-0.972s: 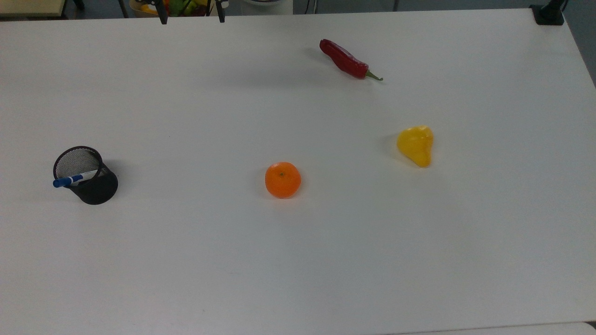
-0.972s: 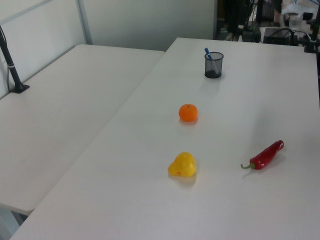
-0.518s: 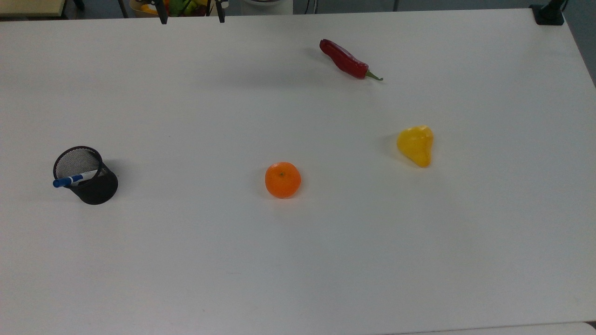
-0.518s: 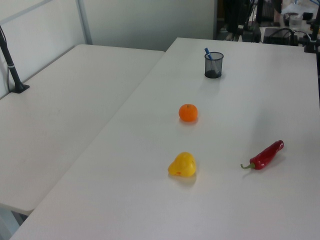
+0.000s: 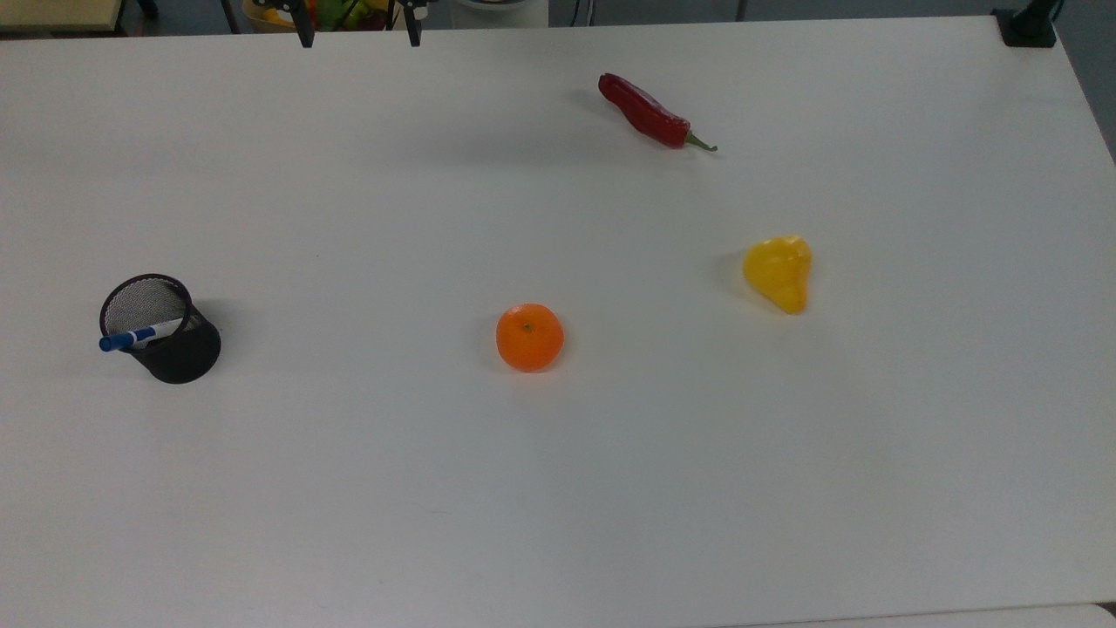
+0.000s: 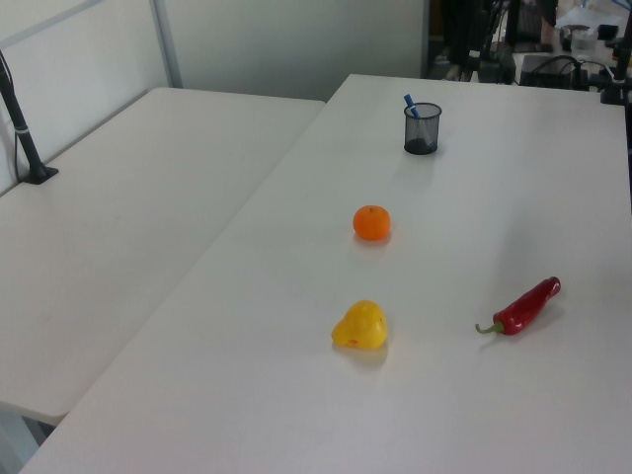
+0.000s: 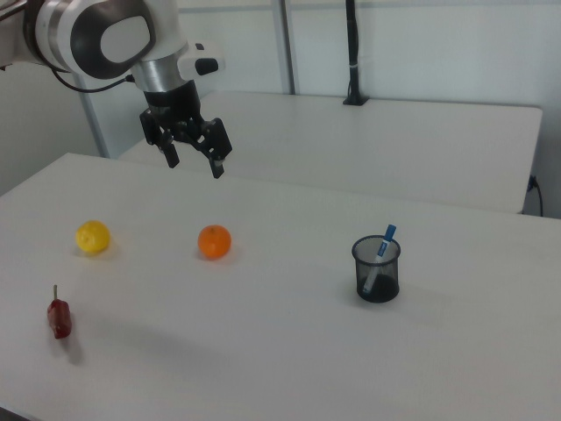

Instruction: Take marker pen

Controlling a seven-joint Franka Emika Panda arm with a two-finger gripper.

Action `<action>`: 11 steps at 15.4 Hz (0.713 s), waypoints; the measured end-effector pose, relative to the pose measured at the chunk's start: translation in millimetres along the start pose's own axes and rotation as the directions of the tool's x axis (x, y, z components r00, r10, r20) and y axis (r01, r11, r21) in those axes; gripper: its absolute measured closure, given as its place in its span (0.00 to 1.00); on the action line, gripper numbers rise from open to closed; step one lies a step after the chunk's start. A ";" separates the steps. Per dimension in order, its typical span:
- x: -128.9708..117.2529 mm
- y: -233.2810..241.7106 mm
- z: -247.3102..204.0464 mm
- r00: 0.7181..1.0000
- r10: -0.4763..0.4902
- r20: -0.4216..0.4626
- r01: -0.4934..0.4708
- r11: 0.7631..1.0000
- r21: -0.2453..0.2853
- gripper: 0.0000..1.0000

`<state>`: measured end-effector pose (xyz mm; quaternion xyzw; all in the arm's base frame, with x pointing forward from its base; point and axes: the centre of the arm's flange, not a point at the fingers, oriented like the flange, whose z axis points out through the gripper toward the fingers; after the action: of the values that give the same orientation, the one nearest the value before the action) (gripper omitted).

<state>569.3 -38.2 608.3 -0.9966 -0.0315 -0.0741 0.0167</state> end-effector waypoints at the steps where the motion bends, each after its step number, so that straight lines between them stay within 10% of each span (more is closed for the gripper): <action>1: 2.7 1.1 -1.0 1.000 0.001 -0.025 -0.001 1.000 -0.004 0.00; 11: 39.3 68.1 17.6 0.951 0.082 -0.298 -0.107 0.992 -0.068 0.00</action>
<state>615.2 -103.1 594.8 -0.9746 0.0221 -0.2223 -0.0168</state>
